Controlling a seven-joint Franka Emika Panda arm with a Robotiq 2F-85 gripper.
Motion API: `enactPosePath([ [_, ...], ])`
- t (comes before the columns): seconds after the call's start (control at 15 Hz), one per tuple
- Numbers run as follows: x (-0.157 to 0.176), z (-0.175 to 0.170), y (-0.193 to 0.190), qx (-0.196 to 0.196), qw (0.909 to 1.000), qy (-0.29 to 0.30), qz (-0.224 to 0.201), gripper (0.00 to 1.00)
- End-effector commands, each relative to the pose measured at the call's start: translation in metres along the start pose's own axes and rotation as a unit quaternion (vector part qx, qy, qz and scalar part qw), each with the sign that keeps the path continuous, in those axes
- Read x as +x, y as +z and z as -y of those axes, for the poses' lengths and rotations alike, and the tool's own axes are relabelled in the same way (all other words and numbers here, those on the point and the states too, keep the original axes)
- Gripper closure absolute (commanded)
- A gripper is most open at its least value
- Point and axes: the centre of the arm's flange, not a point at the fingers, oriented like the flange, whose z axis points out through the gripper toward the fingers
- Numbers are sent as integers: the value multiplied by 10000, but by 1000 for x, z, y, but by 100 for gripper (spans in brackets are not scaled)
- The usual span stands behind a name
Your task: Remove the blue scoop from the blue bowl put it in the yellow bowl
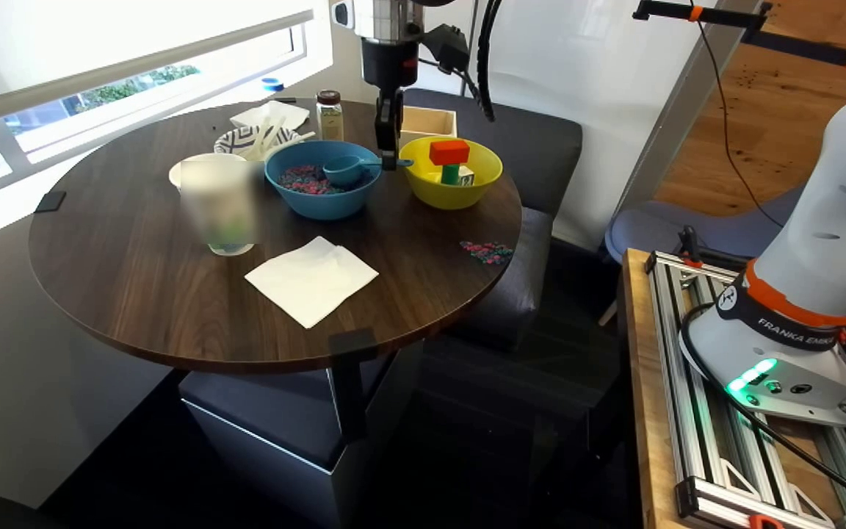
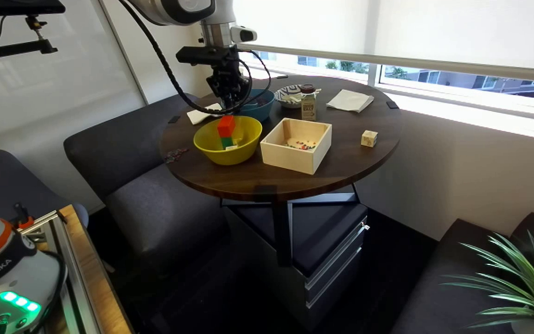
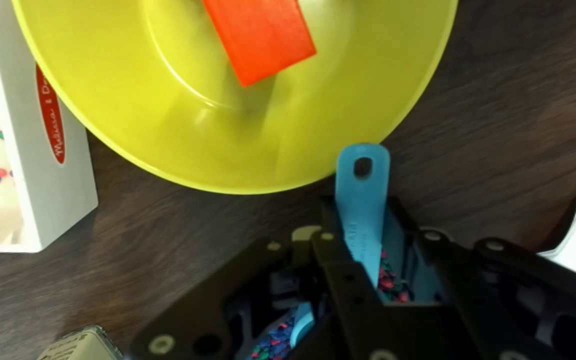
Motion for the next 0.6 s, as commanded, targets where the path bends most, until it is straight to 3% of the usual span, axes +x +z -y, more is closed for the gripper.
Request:
enactPosePath([
  [0.0, -12, 10, -39, 112, 9999, -95, -53, 94],
  [0.27, -27, 13, -82, 0, 9996, -278, -35, 94],
  [0.53, -55, -6, -133, 31, 9994, -292, -184, 94],
])
